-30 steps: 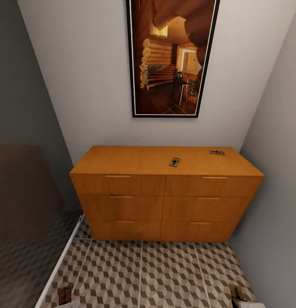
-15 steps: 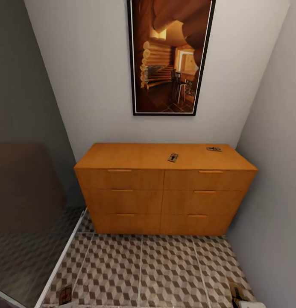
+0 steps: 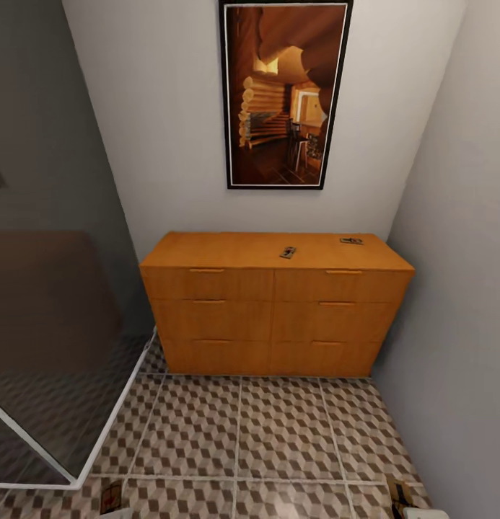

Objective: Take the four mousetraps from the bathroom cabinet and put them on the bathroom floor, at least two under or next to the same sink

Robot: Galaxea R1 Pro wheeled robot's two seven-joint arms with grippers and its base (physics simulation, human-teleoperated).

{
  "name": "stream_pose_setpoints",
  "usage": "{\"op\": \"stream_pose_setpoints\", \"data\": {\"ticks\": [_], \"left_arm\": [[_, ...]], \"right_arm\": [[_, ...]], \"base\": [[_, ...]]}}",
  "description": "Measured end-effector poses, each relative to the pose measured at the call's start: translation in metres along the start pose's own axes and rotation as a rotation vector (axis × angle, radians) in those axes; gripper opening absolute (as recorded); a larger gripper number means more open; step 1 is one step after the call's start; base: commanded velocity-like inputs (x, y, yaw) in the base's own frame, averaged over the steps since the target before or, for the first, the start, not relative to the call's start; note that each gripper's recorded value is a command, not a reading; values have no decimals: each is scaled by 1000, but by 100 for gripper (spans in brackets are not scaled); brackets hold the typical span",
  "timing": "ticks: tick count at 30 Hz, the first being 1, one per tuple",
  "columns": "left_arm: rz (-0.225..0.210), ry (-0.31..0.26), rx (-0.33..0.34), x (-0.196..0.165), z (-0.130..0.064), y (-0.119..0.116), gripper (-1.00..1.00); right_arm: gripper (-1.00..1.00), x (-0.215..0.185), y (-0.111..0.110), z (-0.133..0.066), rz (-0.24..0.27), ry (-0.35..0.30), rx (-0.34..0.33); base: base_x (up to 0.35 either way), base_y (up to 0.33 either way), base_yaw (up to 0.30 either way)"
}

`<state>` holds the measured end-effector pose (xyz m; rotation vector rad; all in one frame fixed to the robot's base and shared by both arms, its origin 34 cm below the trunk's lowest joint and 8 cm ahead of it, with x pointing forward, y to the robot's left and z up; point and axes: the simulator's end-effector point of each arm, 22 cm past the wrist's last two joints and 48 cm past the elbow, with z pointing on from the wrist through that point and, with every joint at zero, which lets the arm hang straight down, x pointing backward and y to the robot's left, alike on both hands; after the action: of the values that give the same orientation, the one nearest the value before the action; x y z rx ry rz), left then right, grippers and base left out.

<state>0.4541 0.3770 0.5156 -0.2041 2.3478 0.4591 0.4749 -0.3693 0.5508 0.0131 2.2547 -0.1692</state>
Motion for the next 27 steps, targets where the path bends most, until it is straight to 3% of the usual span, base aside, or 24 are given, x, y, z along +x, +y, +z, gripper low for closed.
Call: {"op": "stream_pose_setpoints", "data": {"ticks": [27], "left_arm": [[-4,4,10,1,-2,-8,-100]], "right_arm": [[-100,0,0,0,0,1,1]], "base": [[-7,0,232]]}}
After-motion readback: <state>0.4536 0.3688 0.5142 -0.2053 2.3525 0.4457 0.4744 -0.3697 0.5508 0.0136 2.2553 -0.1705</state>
